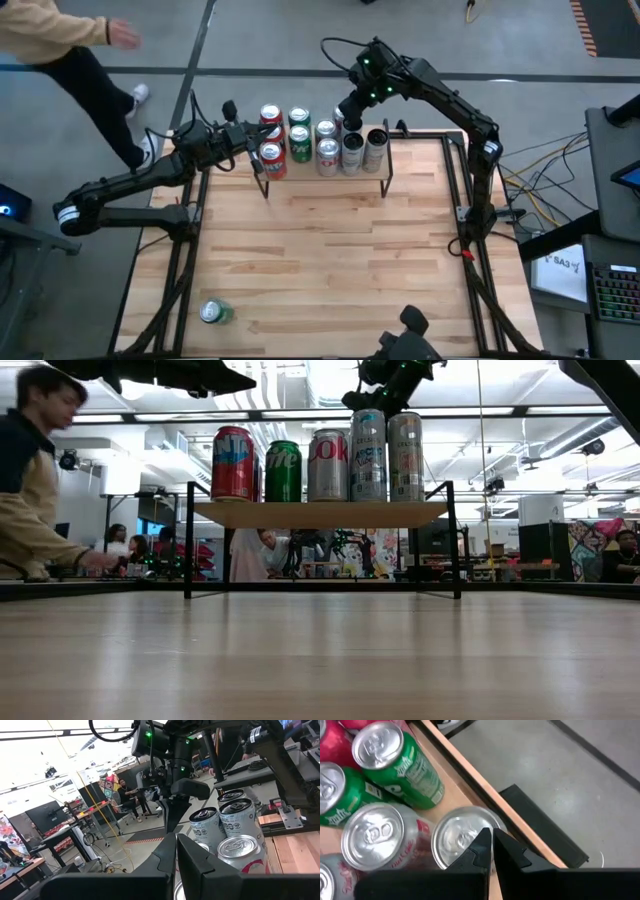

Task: Place canned beverage on shelf
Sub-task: Put the silver soda can on the shelf aligned with the other silver soda can

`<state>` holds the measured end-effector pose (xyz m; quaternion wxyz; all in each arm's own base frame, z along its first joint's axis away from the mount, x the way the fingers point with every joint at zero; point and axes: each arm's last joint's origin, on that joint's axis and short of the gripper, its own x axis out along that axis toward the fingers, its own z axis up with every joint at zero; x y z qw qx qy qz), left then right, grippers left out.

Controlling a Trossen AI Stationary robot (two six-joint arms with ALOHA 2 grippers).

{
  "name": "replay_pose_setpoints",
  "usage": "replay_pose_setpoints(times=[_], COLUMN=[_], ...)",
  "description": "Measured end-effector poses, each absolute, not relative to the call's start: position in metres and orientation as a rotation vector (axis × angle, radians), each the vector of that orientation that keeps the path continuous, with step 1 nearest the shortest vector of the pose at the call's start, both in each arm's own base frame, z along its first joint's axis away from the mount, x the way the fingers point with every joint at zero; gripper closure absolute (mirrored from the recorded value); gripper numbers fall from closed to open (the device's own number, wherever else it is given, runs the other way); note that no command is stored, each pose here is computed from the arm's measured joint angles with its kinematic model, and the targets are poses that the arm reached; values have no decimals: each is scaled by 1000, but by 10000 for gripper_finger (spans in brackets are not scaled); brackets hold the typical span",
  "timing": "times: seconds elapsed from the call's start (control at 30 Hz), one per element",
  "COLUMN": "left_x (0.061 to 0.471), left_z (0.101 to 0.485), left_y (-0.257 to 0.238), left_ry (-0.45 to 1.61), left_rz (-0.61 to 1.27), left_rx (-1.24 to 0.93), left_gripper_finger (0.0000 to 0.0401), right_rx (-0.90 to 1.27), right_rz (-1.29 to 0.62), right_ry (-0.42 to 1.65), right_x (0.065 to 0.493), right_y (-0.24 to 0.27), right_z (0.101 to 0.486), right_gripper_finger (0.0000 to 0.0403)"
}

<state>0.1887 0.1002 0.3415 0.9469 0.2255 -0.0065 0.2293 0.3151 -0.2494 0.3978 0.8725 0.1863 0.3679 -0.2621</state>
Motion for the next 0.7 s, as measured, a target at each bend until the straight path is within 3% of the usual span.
replay_pose_setpoints(times=[0.3, 0.7], left_x=[189, 189], left_z=[342, 342], left_y=[100, 100], left_ry=[-13, -13], left_rz=[467, 467], left_rx=[459, 459], left_gripper_finger=[401, 401], right_rx=[412, 471], right_rz=[-559, -684], right_ry=[719, 817], right_x=[316, 307], right_y=[-250, -247], right_z=[404, 398], right_gripper_finger=[394, 394])
